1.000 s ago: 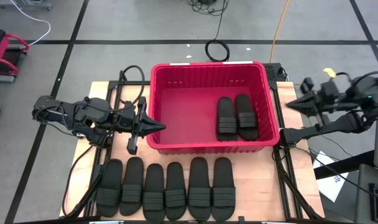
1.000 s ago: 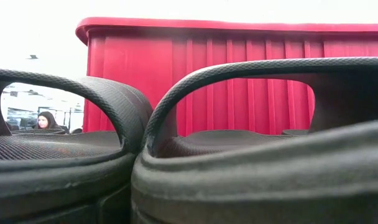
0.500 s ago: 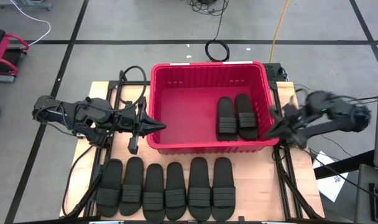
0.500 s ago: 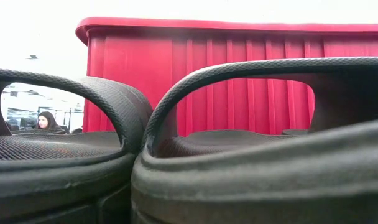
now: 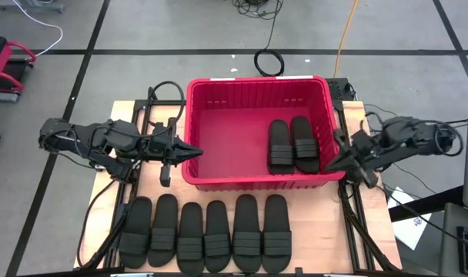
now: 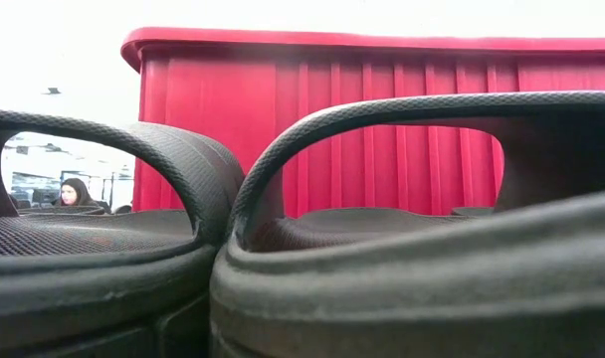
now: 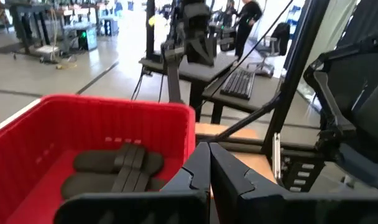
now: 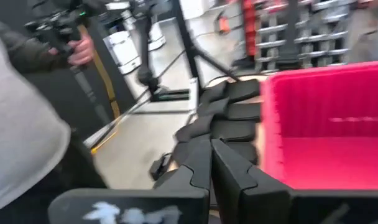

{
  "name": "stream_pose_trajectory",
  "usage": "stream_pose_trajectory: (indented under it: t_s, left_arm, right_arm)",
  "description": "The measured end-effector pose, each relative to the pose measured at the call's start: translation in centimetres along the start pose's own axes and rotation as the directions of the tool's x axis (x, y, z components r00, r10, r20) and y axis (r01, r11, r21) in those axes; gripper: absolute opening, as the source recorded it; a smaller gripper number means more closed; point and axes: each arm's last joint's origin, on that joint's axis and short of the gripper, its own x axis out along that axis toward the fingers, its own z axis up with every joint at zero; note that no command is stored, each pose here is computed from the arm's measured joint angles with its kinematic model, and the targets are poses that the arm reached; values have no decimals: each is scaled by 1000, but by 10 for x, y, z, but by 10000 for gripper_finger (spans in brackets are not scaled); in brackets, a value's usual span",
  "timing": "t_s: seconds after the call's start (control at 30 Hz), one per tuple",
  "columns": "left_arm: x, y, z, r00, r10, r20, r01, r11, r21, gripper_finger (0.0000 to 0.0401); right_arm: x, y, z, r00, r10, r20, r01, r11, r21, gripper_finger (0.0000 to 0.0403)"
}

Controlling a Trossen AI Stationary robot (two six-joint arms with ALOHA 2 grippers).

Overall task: Pick and place slides into bin
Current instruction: Put the black slide into the red bin

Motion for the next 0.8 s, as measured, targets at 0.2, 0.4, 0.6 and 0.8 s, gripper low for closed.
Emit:
stream_pose_trajectory:
  t_s: [0.2, 0.4, 0.6, 0.8]
  left_arm:
    - [-13, 4, 3, 1000, 14, 8, -14, 1000, -23, 2]
    - [-15, 5, 2, 1000, 16, -5, -16, 1000, -21, 5]
    - [-14, 5, -4, 997, 26, -66, -28, 999, -30, 5]
    - [-15, 5, -5, 997, 27, -69, -29, 999, -33, 5]
  right_arm:
    - [-25, 0, -4, 996, -52, 69, 53, 999, -2, 0]
    - [-16, 3, -1, 998, 47, 40, -48, 999, 19, 0]
    - [49, 9, 2, 949, 279, -150, -254, 953, 165, 0]
    - [104, 28, -21, 805, 451, -386, -369, 889, 271, 0]
